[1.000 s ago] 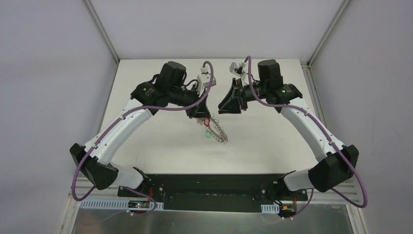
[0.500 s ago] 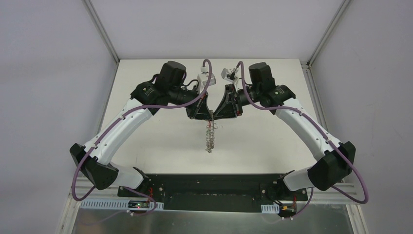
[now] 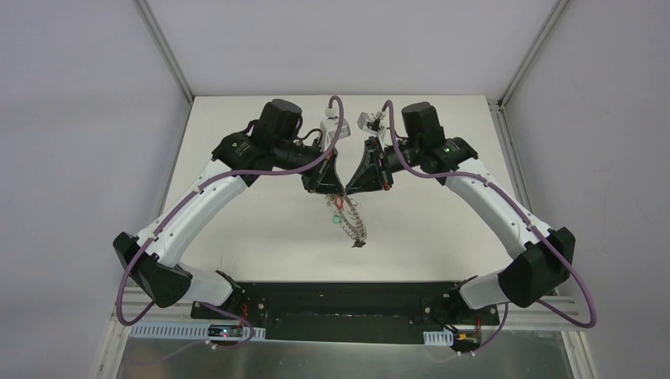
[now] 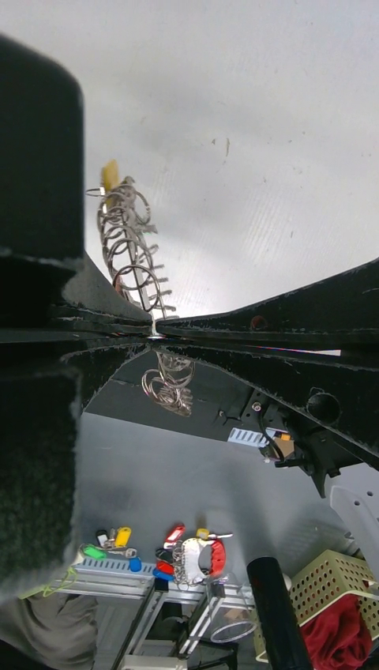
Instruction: Put the keys on the keyring
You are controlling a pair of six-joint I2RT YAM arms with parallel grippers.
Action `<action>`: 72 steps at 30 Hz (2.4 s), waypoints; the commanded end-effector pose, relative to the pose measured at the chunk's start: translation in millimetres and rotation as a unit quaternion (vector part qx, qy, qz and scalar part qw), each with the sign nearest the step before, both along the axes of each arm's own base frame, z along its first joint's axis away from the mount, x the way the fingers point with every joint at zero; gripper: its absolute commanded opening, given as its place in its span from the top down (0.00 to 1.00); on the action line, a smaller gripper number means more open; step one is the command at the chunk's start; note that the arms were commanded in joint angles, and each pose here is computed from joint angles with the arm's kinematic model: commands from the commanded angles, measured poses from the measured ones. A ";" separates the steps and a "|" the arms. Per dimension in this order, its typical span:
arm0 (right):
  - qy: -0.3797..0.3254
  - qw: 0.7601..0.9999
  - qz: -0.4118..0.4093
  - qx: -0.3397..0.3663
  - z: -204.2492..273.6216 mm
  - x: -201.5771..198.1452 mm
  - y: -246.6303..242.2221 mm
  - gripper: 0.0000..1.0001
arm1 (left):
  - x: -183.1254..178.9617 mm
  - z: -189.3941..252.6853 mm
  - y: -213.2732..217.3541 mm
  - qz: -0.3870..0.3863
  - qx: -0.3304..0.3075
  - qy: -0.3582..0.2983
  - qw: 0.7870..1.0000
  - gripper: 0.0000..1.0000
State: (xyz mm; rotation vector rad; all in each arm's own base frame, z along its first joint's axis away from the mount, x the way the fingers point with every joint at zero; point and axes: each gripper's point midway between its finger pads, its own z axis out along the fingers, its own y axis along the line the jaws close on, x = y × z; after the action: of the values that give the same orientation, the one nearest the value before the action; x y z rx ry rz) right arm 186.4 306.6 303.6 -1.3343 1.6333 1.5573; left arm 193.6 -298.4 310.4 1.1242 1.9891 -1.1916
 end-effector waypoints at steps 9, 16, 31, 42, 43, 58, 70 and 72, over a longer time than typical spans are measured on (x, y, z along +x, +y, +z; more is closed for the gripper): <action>0.017 0.999 -0.007 0.030 38.5 6.5 8.0 1.00 | 20.8 33.6 11.3 0.048 -0.101 -0.019 0.994 0.70; 0.016 0.999 -0.017 0.047 37.2 20.3 13.3 1.00 | 25.2 33.7 9.7 0.050 -0.135 -0.003 0.990 0.66; 0.091 0.993 -0.055 0.043 41.1 35.4 12.0 1.00 | 21.2 30.8 11.1 0.046 -0.159 0.022 0.986 0.78; 0.092 0.993 -0.060 0.043 39.1 38.8 10.6 1.00 | 22.2 29.8 10.7 0.047 -0.161 0.025 0.986 0.89; 0.091 0.993 -0.060 0.044 38.8 38.9 10.5 1.00 | 22.9 30.3 10.7 0.048 -0.161 0.025 0.985 0.93; -0.003 0.999 -0.051 0.008 13.7 26.3 2.4 0.78 | 27.5 22.4 33.5 0.072 -0.044 -0.015 0.996 1.00; -0.013 0.999 -0.034 0.017 29.6 17.8 6.3 0.65 | 9.7 10.6 18.9 0.000 -0.007 -0.012 1.000 1.00; -0.011 0.999 -0.029 0.017 28.5 15.9 6.7 0.65 | 8.8 10.3 17.2 -0.004 -0.008 -0.007 1.000 1.00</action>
State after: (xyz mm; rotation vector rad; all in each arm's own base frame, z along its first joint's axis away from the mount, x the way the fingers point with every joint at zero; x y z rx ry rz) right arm 213.2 316.0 304.3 -1.2132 1.7294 1.5372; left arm 207.5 -276.0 297.7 1.0706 2.0660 -1.1694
